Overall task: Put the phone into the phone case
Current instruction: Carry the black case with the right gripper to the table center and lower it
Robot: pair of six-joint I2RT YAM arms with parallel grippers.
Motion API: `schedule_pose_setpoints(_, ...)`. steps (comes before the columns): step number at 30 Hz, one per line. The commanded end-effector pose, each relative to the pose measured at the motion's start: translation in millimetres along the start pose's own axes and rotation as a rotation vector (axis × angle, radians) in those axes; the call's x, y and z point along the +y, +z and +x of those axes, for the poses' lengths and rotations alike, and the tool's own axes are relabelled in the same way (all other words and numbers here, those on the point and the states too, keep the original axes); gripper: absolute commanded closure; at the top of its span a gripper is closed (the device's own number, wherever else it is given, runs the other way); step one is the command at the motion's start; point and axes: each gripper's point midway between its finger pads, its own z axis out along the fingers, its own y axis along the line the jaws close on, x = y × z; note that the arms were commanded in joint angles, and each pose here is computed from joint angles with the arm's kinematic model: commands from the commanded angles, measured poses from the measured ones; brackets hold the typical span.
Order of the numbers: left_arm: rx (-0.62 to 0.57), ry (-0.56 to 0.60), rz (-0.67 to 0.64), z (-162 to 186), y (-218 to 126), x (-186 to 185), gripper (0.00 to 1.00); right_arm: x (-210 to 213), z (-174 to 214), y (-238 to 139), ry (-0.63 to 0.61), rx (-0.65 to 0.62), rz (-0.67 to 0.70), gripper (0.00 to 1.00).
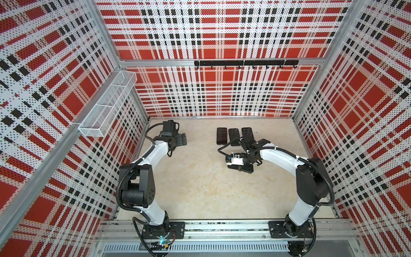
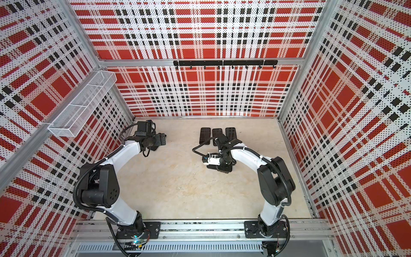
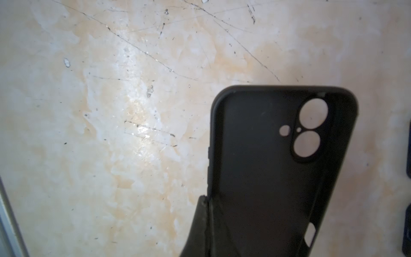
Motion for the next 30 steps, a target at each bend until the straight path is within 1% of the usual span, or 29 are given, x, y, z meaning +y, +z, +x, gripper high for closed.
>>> schedule_pose_setpoints(1,-0.009,0.015,-0.021,-10.2,0.7,3.5,0.02,6.6,-5.7,14.4,-0.157,0.049,-0.033,1.00)
schedule_pose_setpoints(4,0.001,0.019,-0.031,-8.0,3.4,5.8,0.02,3.4,-17.9,22.2,-0.185,0.040,-0.027,1.00)
schedule_pose_setpoints(9,0.007,0.019,-0.029,-7.9,3.6,6.6,0.02,-2.6,-17.9,36.1,-0.178,0.083,-0.039,1.00)
schedule_pose_setpoints(10,0.006,0.020,-0.030,-8.1,3.6,6.9,0.02,-1.7,-17.3,39.0,-0.176,0.085,-0.047,0.99)
schedule_pose_setpoints(13,0.008,0.017,-0.029,-8.3,3.2,8.4,0.02,2.1,-12.8,51.5,-0.153,0.108,-0.065,0.88)
schedule_pose_setpoints(14,0.006,0.016,-0.026,-9.3,2.5,8.0,0.02,3.1,-12.3,55.0,-0.146,0.111,-0.069,0.81)
schedule_pose_setpoints(15,0.006,0.016,-0.025,-9.2,2.4,8.1,0.02,4.6,-12.0,58.2,-0.142,0.110,-0.073,0.66)
schedule_pose_setpoints(16,0.008,0.015,-0.023,-8.6,3.0,7.9,0.02,6.0,-12.1,59.3,-0.144,0.109,-0.073,0.44)
schedule_pose_setpoints(17,0.009,0.016,-0.022,-8.5,3.0,7.7,0.02,7.8,-13.1,59.1,-0.155,0.106,-0.071,0.04)
schedule_pose_setpoints(18,0.008,0.016,-0.021,-8.9,2.9,7.1,0.02,7.0,-14.2,57.4,-0.161,0.098,-0.061,0.00)
schedule_pose_setpoints(21,0.008,0.018,-0.020,-9.7,1.7,7.7,0.02,4.1,-16.8,47.3,-0.175,0.087,-0.025,0.00)
schedule_pose_setpoints(23,0.009,0.017,-0.022,-9.2,1.6,8.6,0.02,-0.3,-21.5,33.8,-0.168,0.077,0.012,0.00)
schedule_pose_setpoints(27,0.014,0.022,-0.021,-8.4,2.2,8.4,0.02,-6.5,-36.8,-0.1,-0.146,0.005,0.099,0.00)
schedule_pose_setpoints(30,0.016,0.026,-0.028,-8.1,3.0,9.6,0.02,-9.5,-44.6,-27.0,-0.106,-0.062,0.182,0.00)
